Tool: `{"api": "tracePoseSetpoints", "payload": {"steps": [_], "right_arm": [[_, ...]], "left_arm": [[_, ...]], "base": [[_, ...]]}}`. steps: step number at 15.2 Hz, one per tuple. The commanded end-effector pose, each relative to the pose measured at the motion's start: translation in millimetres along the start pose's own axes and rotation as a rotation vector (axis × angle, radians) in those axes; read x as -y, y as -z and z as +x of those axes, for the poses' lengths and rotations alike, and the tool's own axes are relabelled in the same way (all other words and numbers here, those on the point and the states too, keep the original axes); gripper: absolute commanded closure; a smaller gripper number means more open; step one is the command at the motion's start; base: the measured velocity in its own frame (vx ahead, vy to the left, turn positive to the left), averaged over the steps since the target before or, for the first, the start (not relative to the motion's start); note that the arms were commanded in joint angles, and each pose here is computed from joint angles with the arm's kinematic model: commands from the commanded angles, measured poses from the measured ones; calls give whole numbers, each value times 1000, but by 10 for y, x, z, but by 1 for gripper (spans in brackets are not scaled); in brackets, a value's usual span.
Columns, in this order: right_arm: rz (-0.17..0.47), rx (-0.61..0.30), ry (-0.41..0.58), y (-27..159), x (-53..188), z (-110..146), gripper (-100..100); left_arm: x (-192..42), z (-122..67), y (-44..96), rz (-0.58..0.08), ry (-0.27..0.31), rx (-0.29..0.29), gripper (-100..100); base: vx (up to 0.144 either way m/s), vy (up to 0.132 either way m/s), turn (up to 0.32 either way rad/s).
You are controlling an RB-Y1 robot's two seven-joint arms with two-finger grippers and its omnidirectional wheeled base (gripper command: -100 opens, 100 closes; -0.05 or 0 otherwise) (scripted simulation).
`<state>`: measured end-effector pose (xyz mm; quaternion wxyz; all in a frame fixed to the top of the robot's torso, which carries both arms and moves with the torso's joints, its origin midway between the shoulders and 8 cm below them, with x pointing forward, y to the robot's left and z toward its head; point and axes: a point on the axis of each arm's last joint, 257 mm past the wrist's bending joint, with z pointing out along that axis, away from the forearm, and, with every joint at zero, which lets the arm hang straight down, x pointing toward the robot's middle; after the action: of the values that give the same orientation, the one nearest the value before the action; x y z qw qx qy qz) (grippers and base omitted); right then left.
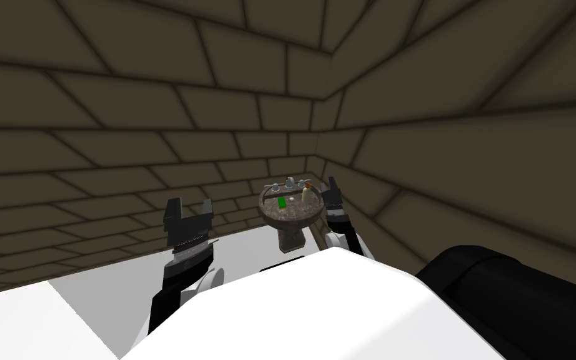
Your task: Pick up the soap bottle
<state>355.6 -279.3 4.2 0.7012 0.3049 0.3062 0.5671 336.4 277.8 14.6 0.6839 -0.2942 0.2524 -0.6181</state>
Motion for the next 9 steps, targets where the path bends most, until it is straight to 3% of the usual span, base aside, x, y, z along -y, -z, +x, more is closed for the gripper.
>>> {"api": "tracePoseSetpoints", "payload": {"steps": [1, 7, 9], "right_arm": [[12, -24, 14, 11, 40, 17, -100], [114, -117, 83, 120, 364, 30, -100], [177, -157, 120, 201, 561, 4, -100]], "left_arm": [[0, 0, 0, 0, 0, 0, 0], [0, 1, -1, 0, 0, 0, 0], [0, 1, 0, 0, 0, 0, 0]], "base": [[-9, 9, 19], [-45, 45, 56], [-52, 65, 66]]}}
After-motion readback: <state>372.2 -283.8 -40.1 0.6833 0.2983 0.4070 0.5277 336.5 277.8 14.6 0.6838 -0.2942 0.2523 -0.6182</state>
